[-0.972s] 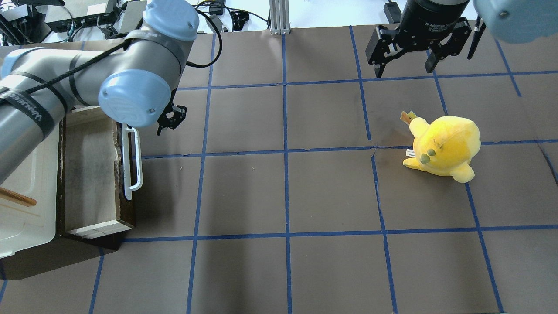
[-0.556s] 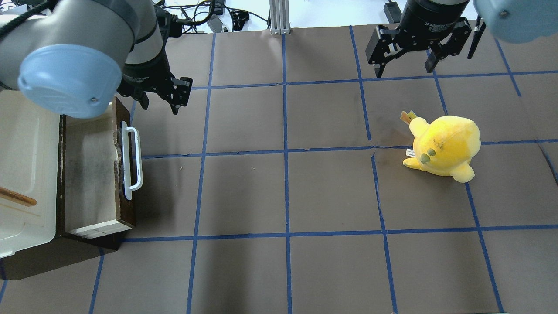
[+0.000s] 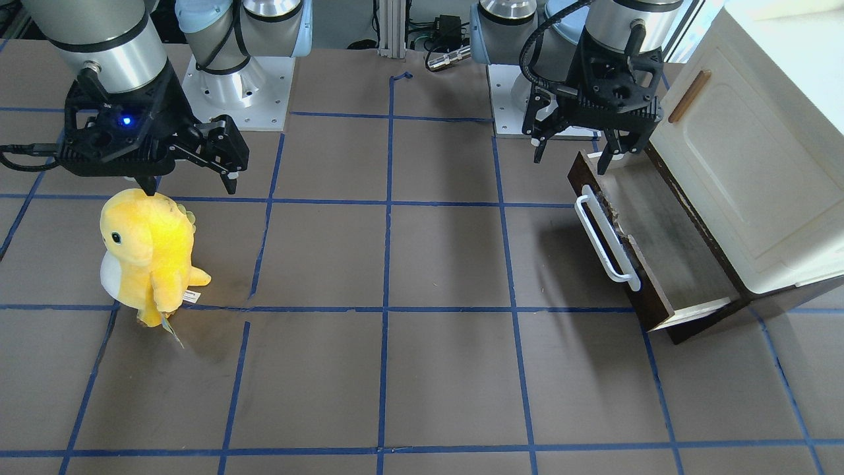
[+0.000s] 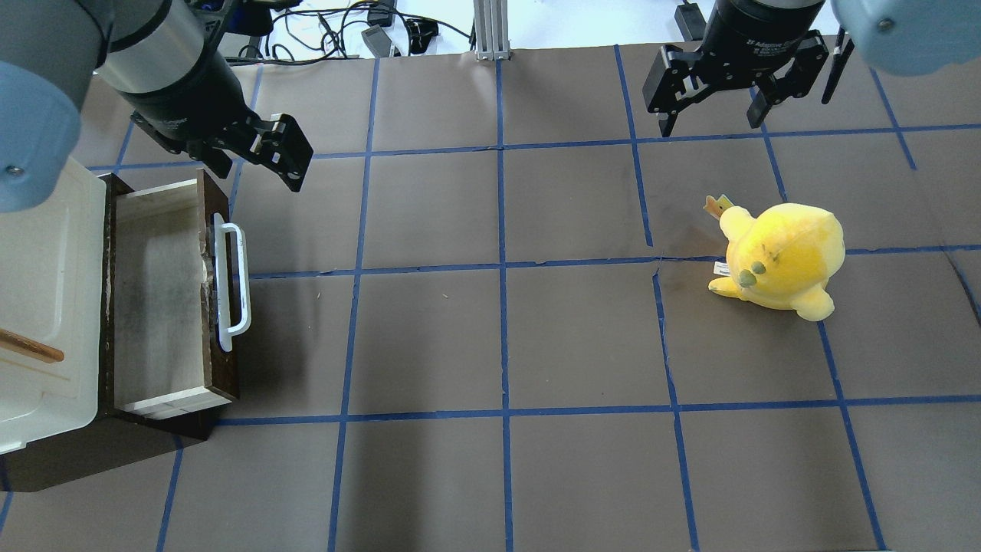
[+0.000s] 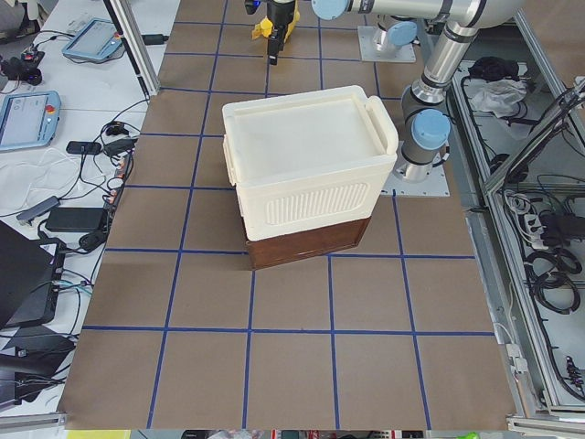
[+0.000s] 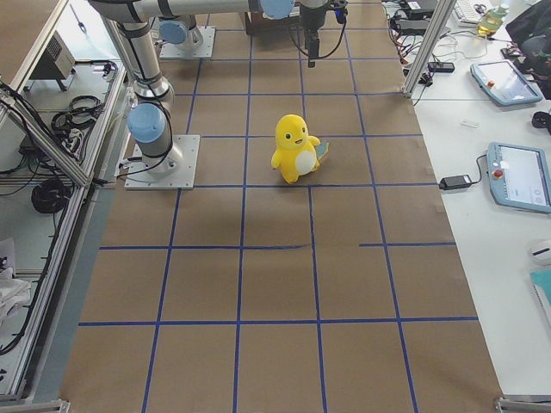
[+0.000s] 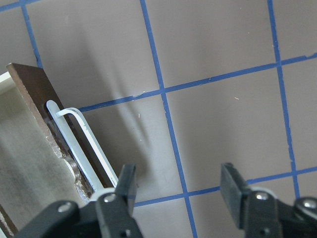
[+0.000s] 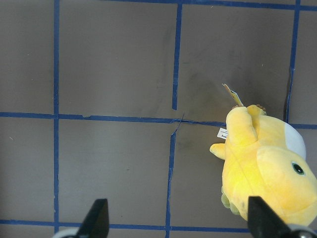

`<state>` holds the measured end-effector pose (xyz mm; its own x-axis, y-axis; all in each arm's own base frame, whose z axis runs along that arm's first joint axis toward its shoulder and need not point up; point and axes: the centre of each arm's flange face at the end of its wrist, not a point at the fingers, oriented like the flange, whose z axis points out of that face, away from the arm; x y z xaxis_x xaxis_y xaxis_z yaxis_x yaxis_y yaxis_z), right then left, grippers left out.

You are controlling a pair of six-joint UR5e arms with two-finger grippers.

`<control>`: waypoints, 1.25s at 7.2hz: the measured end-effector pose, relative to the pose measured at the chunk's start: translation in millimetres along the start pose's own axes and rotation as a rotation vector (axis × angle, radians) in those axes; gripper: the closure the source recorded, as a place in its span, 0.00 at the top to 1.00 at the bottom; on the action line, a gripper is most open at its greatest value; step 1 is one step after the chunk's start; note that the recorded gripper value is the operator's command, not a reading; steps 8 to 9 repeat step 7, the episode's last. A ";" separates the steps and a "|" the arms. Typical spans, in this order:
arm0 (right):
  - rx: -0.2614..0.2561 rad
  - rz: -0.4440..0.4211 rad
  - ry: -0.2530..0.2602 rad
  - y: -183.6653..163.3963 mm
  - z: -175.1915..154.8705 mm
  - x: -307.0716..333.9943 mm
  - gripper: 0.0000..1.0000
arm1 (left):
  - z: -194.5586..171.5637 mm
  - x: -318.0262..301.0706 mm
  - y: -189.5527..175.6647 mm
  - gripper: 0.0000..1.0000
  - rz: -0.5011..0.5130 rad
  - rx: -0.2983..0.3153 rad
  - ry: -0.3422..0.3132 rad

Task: Pull drawer sideways

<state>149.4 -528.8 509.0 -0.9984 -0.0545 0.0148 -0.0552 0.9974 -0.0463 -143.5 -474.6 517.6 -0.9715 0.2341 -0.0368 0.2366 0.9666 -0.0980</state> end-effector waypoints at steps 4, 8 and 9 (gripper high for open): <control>0.000 0.000 0.000 0.0 0.0 0.0 1.00 | -7.9 -12.4 -3.4 1.00 -0.029 0.053 -0.002; 0.000 0.000 0.000 0.0 0.0 0.0 1.00 | -7.3 -12.8 -4.2 1.00 -0.085 0.060 -0.006; 0.000 0.000 0.000 0.0 0.0 0.0 1.00 | -7.3 -12.8 -4.2 1.00 -0.085 0.060 -0.006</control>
